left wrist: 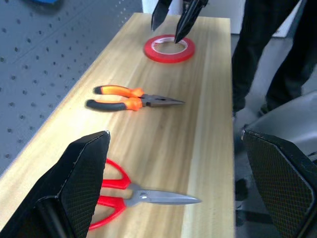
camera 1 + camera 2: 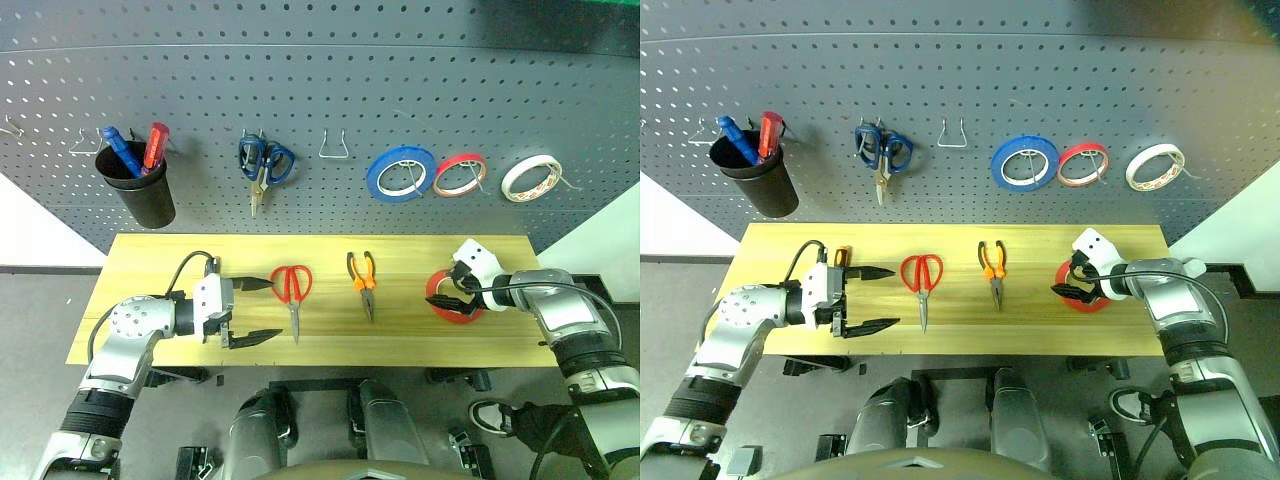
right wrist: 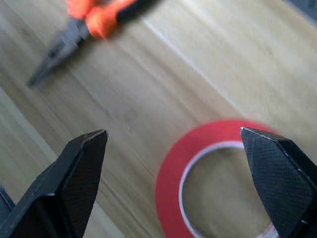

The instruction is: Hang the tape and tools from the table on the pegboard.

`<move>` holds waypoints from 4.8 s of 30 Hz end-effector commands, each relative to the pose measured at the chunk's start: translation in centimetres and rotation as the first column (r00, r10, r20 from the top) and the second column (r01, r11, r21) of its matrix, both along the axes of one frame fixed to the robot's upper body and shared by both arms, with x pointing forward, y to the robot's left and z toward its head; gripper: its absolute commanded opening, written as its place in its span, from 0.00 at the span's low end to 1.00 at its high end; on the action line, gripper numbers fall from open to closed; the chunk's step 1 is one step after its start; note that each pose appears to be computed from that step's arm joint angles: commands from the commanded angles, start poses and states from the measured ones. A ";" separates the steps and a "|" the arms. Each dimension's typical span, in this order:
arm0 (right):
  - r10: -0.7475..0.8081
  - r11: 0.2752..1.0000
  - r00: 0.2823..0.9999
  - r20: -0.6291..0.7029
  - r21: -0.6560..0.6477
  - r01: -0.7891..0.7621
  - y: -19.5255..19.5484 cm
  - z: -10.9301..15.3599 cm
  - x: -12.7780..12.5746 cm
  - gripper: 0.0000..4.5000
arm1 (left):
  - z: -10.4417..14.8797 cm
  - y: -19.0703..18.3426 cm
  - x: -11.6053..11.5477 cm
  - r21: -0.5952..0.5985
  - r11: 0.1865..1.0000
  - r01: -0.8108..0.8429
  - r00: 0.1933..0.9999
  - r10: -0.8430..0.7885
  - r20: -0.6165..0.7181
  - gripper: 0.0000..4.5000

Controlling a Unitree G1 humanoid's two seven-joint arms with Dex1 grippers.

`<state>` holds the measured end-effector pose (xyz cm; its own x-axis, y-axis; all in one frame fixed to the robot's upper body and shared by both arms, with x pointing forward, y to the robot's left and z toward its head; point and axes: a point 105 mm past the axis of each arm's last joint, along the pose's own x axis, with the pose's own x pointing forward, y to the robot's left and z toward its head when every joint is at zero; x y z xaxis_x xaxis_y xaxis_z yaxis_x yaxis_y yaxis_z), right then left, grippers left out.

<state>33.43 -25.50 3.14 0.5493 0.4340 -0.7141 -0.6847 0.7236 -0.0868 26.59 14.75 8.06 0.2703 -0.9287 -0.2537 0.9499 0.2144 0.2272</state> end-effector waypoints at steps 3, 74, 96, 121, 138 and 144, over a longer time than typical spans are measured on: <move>-0.041 0.999 0.999 -0.026 -0.019 0.040 -0.5 -0.1 -0.1 1.00 | 0.9 -0.7 -0.3 0.007 0.999 0.052 0.998 -0.052 0.026 0.99; 0.118 0.946 0.862 0.492 0.209 -0.249 4.5 15.9 -7.0 0.15 | 4.9 0.4 1.8 -0.087 0.988 0.125 0.982 -0.111 0.151 1.00; 0.068 0.965 0.767 0.638 0.154 -0.214 6.6 16.5 0.5 0.15 | 13.4 -0.8 3.5 -0.291 0.955 0.062 0.978 0.001 0.210 1.00; 0.063 0.985 0.671 0.739 0.062 -0.160 7.8 15.7 6.4 0.67 | 14.2 -0.7 4.1 -0.374 0.927 -0.034 0.986 0.092 0.139 1.00; 0.240 0.925 0.890 0.389 0.187 -0.331 7.8 14.9 -1.3 0.97 | 11.1 0.4 3.4 -0.290 0.953 -0.084 0.993 0.104 0.055 1.00; 0.252 0.927 0.928 0.275 0.207 -0.313 8.7 11.7 -2.1 0.99 | 9.0 0.8 3.1 -0.208 0.970 -0.126 0.991 0.132 0.016 1.00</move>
